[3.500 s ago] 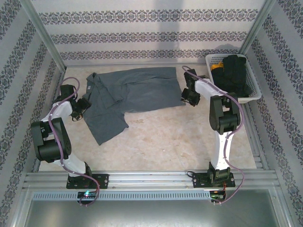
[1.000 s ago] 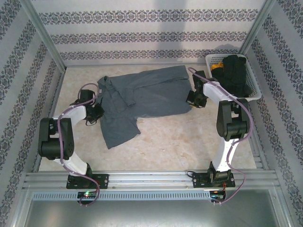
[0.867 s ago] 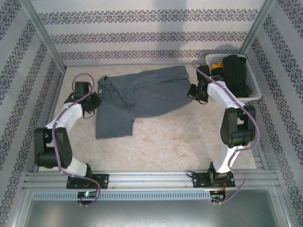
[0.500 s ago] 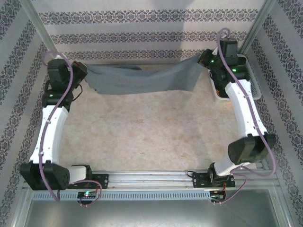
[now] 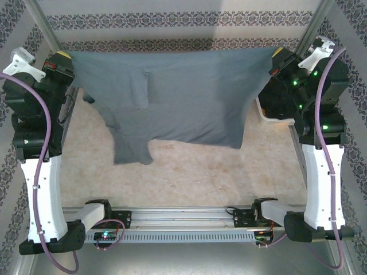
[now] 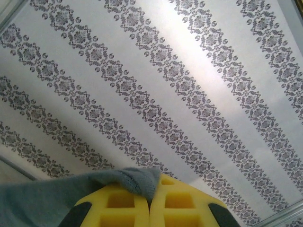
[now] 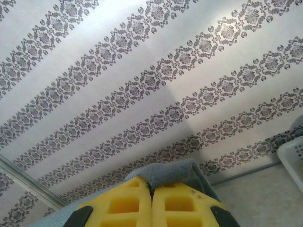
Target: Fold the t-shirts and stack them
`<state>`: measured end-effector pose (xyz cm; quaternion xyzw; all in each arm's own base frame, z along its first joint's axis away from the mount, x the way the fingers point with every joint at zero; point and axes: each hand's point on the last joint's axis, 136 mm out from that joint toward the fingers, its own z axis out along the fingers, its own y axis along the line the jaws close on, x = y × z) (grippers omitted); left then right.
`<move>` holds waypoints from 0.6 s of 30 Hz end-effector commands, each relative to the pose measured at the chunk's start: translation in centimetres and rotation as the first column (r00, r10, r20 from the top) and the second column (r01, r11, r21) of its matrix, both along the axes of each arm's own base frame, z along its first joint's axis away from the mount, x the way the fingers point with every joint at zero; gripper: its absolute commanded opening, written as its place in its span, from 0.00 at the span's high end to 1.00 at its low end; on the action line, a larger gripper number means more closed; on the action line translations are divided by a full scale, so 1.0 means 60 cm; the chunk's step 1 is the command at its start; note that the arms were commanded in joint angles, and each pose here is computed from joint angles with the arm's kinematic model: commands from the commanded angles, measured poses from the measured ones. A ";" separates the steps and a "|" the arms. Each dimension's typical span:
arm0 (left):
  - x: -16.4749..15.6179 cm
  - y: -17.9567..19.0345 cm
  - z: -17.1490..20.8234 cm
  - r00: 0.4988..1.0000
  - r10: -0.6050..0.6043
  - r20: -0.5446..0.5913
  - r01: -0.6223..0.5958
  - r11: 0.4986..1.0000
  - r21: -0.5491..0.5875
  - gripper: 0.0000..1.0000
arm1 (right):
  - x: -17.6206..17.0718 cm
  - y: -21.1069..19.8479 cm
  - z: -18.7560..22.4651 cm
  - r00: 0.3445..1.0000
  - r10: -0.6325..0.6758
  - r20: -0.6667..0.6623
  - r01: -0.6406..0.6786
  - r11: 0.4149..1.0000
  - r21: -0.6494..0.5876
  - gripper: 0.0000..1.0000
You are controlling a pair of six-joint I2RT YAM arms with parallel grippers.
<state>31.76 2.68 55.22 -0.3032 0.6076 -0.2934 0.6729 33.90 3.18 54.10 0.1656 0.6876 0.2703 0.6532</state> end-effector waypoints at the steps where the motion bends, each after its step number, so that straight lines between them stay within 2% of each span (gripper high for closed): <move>1: 0.062 0.017 -0.067 0.991 -0.003 -0.131 -0.006 0.998 -0.070 1.00 | 0.061 0.002 -0.034 0.998 0.025 -0.065 -0.022 0.999 0.043 1.00; 8: 0.192 0.042 -0.126 0.970 -0.101 -0.220 0.081 0.992 -0.098 1.00 | 0.185 0.022 -0.083 0.986 0.098 -0.132 -0.088 0.993 0.083 1.00; 12: 0.253 0.070 -0.130 0.967 -0.131 -0.218 0.107 0.987 -0.116 1.00 | 0.242 0.021 -0.080 0.986 0.103 -0.131 -0.091 0.991 0.095 1.00; 15: 0.274 0.081 -0.094 0.971 -0.130 -0.198 0.118 0.990 -0.075 1.00 | 0.265 0.020 -0.052 0.988 0.106 -0.111 -0.098 0.992 0.075 1.00; 18: 0.258 0.084 -0.020 0.985 -0.094 -0.145 0.099 0.995 0.026 1.00 | 0.263 0.016 -0.008 0.992 0.102 -0.074 -0.098 0.994 0.053 1.00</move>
